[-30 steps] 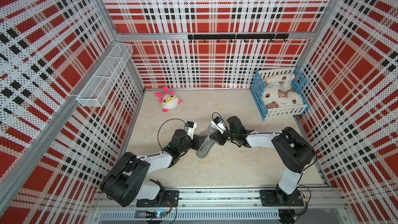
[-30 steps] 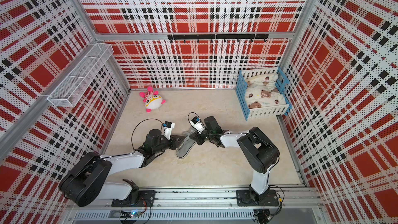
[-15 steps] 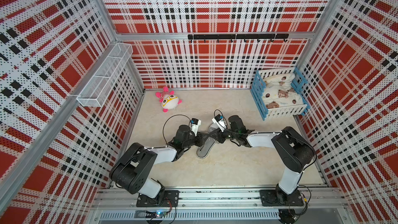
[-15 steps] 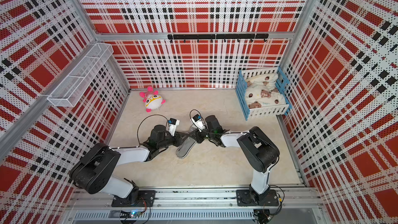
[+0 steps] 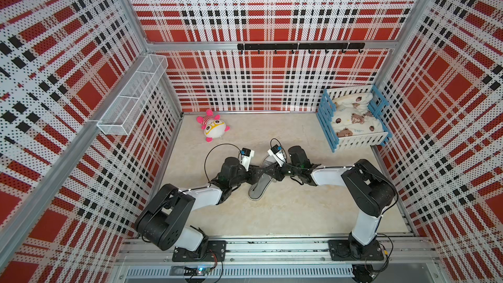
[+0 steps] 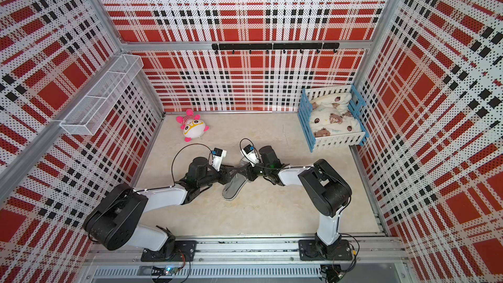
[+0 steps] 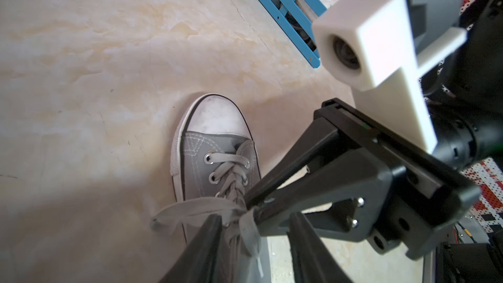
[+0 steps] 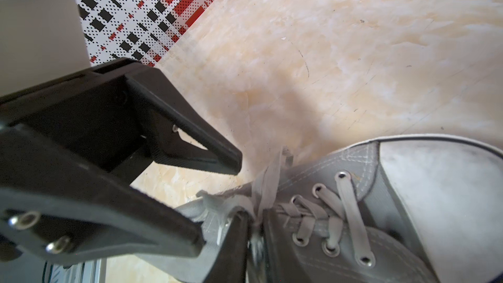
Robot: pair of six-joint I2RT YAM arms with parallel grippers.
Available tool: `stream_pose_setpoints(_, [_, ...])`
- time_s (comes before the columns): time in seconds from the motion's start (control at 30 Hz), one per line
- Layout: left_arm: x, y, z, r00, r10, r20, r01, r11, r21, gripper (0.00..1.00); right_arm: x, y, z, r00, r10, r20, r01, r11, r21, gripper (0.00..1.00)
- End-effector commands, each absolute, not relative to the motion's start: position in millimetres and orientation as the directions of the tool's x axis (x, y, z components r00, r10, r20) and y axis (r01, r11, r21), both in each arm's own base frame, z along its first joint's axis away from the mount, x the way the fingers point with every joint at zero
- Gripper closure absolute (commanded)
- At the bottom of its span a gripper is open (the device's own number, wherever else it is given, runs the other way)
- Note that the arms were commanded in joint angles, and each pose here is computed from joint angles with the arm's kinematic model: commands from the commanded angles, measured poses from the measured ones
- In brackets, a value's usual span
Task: Tie the shoes
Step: Cross the shoelace with the shoelace.
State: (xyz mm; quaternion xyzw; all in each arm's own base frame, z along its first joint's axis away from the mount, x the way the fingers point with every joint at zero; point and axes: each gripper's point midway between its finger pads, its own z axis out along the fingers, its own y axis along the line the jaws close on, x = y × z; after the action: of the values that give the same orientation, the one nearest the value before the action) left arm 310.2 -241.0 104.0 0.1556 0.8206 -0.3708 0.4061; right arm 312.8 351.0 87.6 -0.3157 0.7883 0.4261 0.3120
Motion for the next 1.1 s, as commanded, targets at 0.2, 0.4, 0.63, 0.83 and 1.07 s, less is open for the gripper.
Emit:
stream_pose_setpoints(0.2, [313.0,-238.8,90.2,-0.624,0.013,-0.781,0.561,0.703,-0.436,0.66,318.5,357.9,101.1,-0.601,-0.205,-0.773,-0.769,0.411,0.489,0.81])
stream_pose_setpoints(0.4, [319.9,-234.8,90.9,-0.629,-0.003,-0.777,0.541,0.717,-0.440,0.79,318.2,357.9,98.8,-0.603,-0.209,-0.770,-0.769,0.411,0.490,0.82])
stream_pose_setpoints(0.63, [323.6,-234.1,96.6,-0.625,-0.014,-0.780,0.546,0.707,-0.450,0.87,317.8,355.1,91.7,-0.602,-0.228,-0.765,-0.768,0.427,0.477,0.82])
stream_pose_setpoints(0.83, [323.9,-233.9,98.6,-0.624,-0.015,-0.781,0.550,0.701,-0.453,0.90,317.7,355.4,92.4,-0.599,-0.229,-0.767,-0.771,0.425,0.475,0.83])
stream_pose_setpoints(1.07, [326.0,-232.5,99.0,-0.628,-0.022,-0.778,0.547,0.698,-0.461,1.00,318.2,354.6,89.6,-0.603,-0.233,-0.763,-0.768,0.432,0.474,0.84])
